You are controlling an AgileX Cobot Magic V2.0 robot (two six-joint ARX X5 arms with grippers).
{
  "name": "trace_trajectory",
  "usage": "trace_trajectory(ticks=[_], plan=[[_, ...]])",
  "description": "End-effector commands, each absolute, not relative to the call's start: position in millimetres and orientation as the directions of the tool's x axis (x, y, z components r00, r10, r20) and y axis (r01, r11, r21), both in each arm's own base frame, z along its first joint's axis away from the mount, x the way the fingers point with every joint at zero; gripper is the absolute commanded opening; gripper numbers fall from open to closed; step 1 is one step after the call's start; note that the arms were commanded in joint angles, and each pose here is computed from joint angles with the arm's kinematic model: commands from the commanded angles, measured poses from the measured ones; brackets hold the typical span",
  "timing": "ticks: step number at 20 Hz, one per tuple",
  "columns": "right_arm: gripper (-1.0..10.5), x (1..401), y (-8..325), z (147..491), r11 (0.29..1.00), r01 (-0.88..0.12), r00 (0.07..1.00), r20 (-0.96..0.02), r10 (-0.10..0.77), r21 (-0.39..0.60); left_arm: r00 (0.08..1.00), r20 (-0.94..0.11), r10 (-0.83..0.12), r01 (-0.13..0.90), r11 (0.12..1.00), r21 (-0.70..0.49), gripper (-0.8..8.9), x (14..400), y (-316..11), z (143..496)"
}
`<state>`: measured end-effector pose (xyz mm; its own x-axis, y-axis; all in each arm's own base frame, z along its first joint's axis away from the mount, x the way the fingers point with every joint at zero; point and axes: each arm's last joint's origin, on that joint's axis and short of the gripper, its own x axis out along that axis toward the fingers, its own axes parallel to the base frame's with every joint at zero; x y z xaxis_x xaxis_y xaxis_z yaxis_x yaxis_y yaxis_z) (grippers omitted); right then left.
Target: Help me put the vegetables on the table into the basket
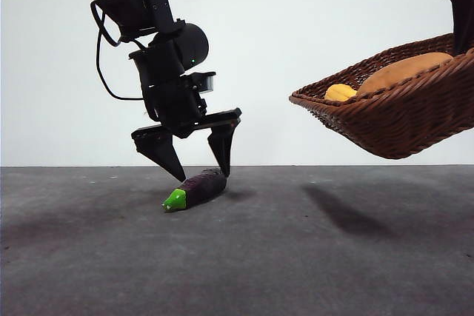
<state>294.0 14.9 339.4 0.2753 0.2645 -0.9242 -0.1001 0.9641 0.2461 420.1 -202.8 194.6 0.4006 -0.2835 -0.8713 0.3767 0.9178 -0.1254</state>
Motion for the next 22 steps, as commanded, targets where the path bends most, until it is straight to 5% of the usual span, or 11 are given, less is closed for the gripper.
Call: trace_trajectory(ticks=[1,6,10,16,19,22], plan=[[-0.2,295,15,337,0.961,-0.109,0.272,-0.923,0.273,0.253,0.388,-0.881,-0.269,0.378,0.919,-0.114,4.29,419,-208,186],[-0.2,294,15,337,0.961,-0.108,0.268,-0.924,0.273,0.253,0.365,-0.9,-0.239,0.366,0.925,-0.097,3.66,416,-208,183],[-0.2,294,15,337,0.962,-0.106,0.263,-0.925,0.273,0.253,0.352,-0.907,-0.232,0.361,0.928,-0.097,2.24,415,-207,182],[-0.2,293,15,337,0.962,-0.104,0.252,-0.929,0.273,0.254,0.311,-0.926,-0.213,0.358,0.929,-0.093,2.13,415,-209,167],[-0.2,293,15,337,0.961,-0.103,0.25,-0.929,0.273,0.255,0.313,-0.925,-0.215,0.359,0.928,-0.094,0.24,415,-209,168],[-0.2,293,15,337,0.962,-0.103,0.251,-0.929,0.273,0.254,0.31,-0.926,-0.214,0.363,0.927,-0.093,-0.06,415,-209,180]])
